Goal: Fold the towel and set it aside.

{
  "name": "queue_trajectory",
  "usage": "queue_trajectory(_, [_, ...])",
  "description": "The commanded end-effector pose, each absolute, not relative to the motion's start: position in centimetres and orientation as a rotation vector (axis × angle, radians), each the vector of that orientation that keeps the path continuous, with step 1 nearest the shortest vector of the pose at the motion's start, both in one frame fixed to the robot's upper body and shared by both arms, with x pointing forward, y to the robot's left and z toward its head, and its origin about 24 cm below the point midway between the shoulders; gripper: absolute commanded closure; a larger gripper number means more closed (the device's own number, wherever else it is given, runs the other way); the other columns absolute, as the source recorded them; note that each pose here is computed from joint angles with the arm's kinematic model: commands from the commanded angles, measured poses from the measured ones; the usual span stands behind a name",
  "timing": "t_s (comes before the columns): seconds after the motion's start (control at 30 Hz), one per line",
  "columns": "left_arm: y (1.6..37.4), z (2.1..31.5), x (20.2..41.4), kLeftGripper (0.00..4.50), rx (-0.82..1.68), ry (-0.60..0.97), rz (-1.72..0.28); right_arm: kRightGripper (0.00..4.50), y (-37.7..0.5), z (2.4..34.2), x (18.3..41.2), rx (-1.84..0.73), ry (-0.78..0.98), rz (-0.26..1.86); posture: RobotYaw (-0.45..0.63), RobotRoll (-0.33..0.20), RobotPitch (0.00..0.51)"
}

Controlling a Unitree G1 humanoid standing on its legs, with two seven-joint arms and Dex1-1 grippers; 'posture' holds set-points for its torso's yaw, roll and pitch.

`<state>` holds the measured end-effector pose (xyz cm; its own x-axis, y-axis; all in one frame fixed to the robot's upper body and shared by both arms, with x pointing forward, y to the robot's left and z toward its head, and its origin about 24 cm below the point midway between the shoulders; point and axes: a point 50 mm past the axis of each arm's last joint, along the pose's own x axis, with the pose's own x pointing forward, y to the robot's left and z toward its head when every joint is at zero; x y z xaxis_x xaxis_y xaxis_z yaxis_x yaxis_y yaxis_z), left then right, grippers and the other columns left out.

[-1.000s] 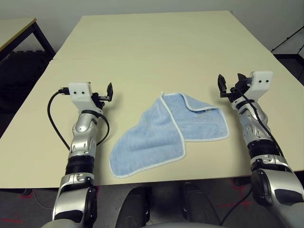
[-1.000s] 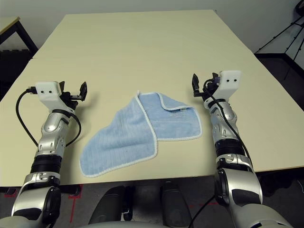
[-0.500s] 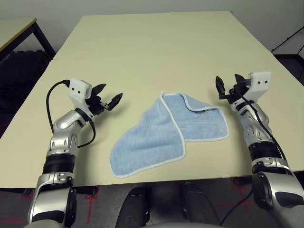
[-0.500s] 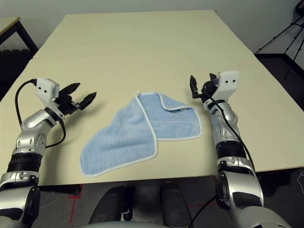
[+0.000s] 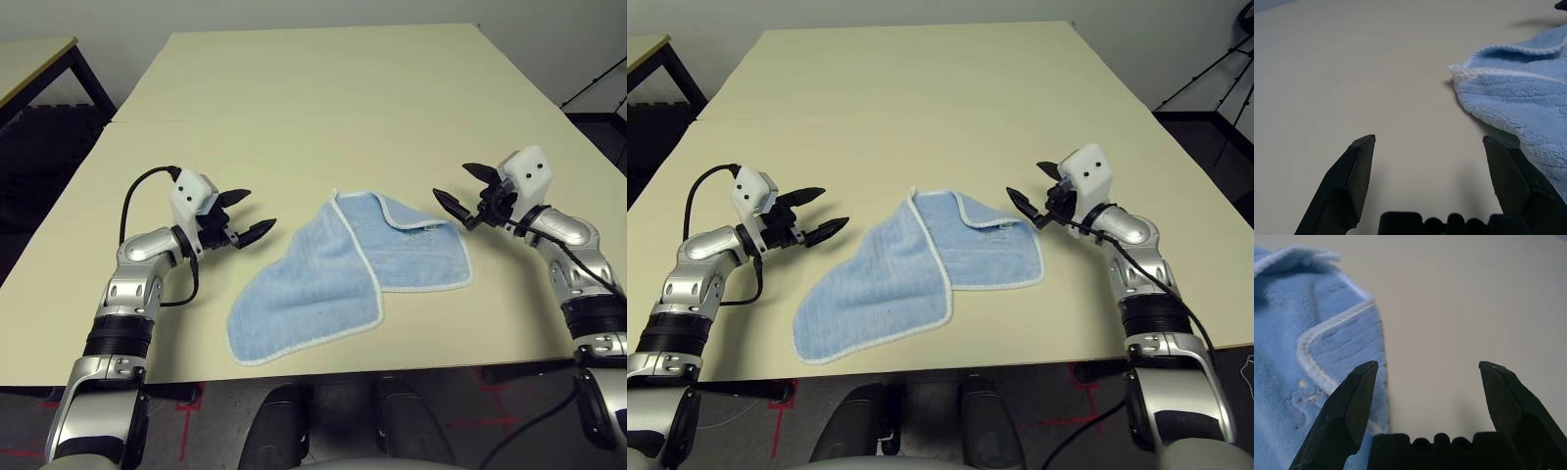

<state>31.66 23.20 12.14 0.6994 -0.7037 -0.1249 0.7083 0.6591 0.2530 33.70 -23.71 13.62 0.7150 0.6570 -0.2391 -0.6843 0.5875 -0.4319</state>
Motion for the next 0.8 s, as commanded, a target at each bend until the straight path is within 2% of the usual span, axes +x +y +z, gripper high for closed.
queue_trajectory(0.03, [22.5, 11.7, 31.4, 0.0, 0.288, 0.034, -0.823, 0.01, -22.8, 13.6, 33.8, -0.584, 0.091, 0.918, 0.0, 0.0, 0.109])
queue_trajectory(0.43, [22.1, 11.4, 30.5, 0.0, 0.27, 0.037, -0.806, 0.01, -21.0, 15.0, 34.6, -0.754, 0.086, 1.135, 0.05, 0.0, 0.117])
queue_trajectory(0.8, [21.8, 11.4, 30.6, 0.0, 0.264, 0.03, -0.798, 0.01, -20.4, 13.9, 34.5, -0.846, 0.187, 1.164, 0.05, 0.0, 0.117])
